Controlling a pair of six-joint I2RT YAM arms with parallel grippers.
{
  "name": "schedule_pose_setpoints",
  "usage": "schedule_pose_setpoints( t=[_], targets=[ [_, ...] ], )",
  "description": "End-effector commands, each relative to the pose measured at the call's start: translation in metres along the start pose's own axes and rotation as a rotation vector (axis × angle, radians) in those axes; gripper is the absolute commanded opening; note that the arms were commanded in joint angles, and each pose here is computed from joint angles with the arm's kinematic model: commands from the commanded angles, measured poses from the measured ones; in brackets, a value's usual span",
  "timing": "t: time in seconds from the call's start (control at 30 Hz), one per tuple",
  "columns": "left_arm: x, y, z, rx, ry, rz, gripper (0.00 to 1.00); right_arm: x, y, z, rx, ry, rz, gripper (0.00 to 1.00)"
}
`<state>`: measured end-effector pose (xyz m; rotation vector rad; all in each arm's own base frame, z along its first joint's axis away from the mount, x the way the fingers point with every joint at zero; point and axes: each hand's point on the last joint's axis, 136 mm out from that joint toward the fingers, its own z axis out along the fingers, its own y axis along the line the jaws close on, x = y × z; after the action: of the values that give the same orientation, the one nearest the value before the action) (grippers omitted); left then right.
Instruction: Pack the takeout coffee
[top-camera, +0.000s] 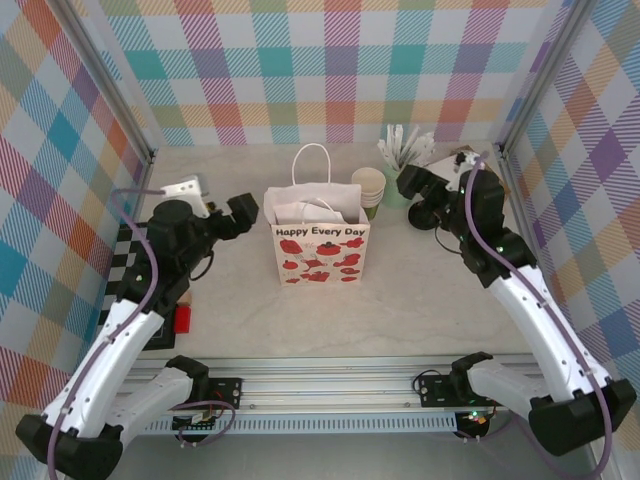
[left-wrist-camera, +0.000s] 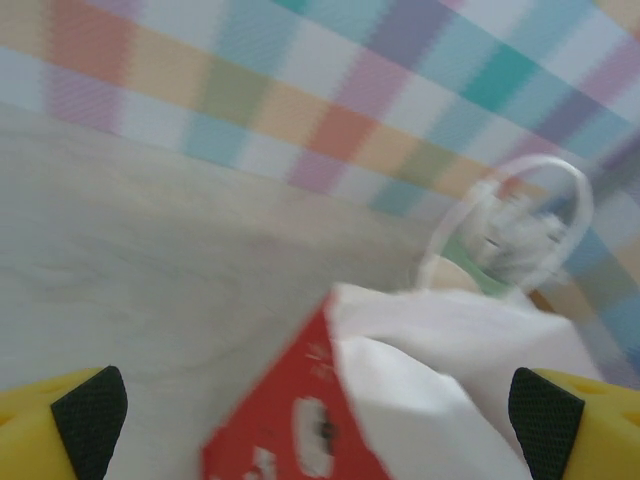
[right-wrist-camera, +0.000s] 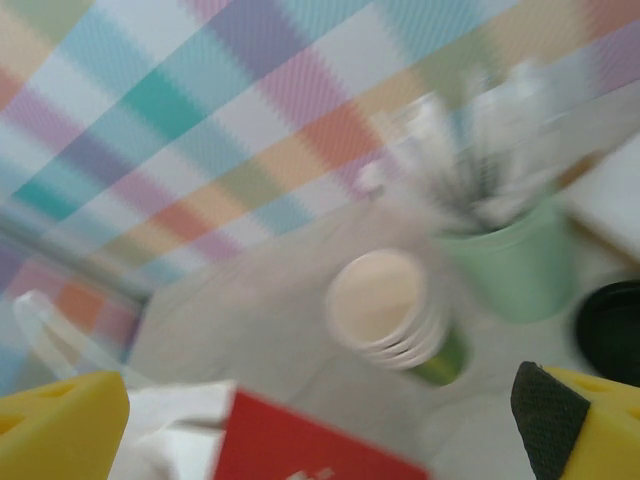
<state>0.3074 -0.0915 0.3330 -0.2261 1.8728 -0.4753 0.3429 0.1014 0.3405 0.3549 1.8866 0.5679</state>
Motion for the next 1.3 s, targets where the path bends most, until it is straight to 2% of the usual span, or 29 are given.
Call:
schedule_pose_setpoints(
  t=[0.0, 0.1, 0.2, 0.3, 0.43, 0.57, 0.67, 0.8, 0.9, 0.93, 1.03, 1.13, 1.27],
  targets=[
    [-0.007, 0.094, -0.023, -0.496, -0.093, 0.123, 1.00, -0.005, -0.093, -0.005, 0.422, -0.125, -0.076, 1.00],
    [-0.003, 0.140, -0.038, -0.725, -0.145, 0.159, 1.00, 0.013, -0.152, -0.001, 0.587, -0.049, -0.048, 1.00],
    [0.012, 0.168, -0.036, -0.806, -0.130, 0.173, 1.00, 0.035, -0.195, 0.007, 0.679, 0.054, -0.076, 1.00],
    [0.031, 0.189, -0.026, -0.840, -0.115, 0.197, 1.00, 0.059, -0.224, 0.025, 0.660, 0.107, -0.114, 1.00],
    [0.062, 0.220, -0.017, -0.877, -0.094, 0.141, 1.00, 0.093, -0.257, 0.049, 0.573, 0.193, -0.036, 1.00],
    [0.106, 0.235, 0.010, -0.769, -0.002, 0.066, 1.00, 0.112, -0.259, 0.075, 0.438, 0.261, -0.109, 1.00],
    [0.122, 0.231, 0.032, -0.684, 0.063, 0.091, 1.00, 0.125, -0.254, 0.091, 0.342, 0.297, -0.159, 1.00],
    [0.132, 0.224, 0.064, -0.578, 0.098, 0.166, 1.00, 0.121, -0.240, 0.106, 0.228, 0.252, -0.203, 1.00],
    [0.141, 0.220, 0.090, -0.501, 0.139, 0.174, 1.00, 0.114, -0.230, 0.113, 0.152, 0.181, -0.236, 1.00],
    [0.141, 0.214, 0.100, -0.457, 0.148, 0.178, 1.00, 0.117, -0.226, 0.115, 0.126, 0.193, -0.249, 1.00],
    [0.135, 0.198, 0.120, -0.341, 0.086, 0.188, 1.00, 0.125, -0.208, 0.113, 0.043, 0.183, -0.317, 1.00],
    [0.135, 0.192, 0.128, -0.287, 0.051, 0.250, 1.00, 0.144, -0.178, 0.104, -0.066, 0.094, -0.502, 1.00],
    [0.157, 0.181, 0.130, -0.184, 0.008, 0.315, 1.00, 0.146, -0.182, 0.097, 0.001, 0.001, -0.538, 1.00]
  ],
)
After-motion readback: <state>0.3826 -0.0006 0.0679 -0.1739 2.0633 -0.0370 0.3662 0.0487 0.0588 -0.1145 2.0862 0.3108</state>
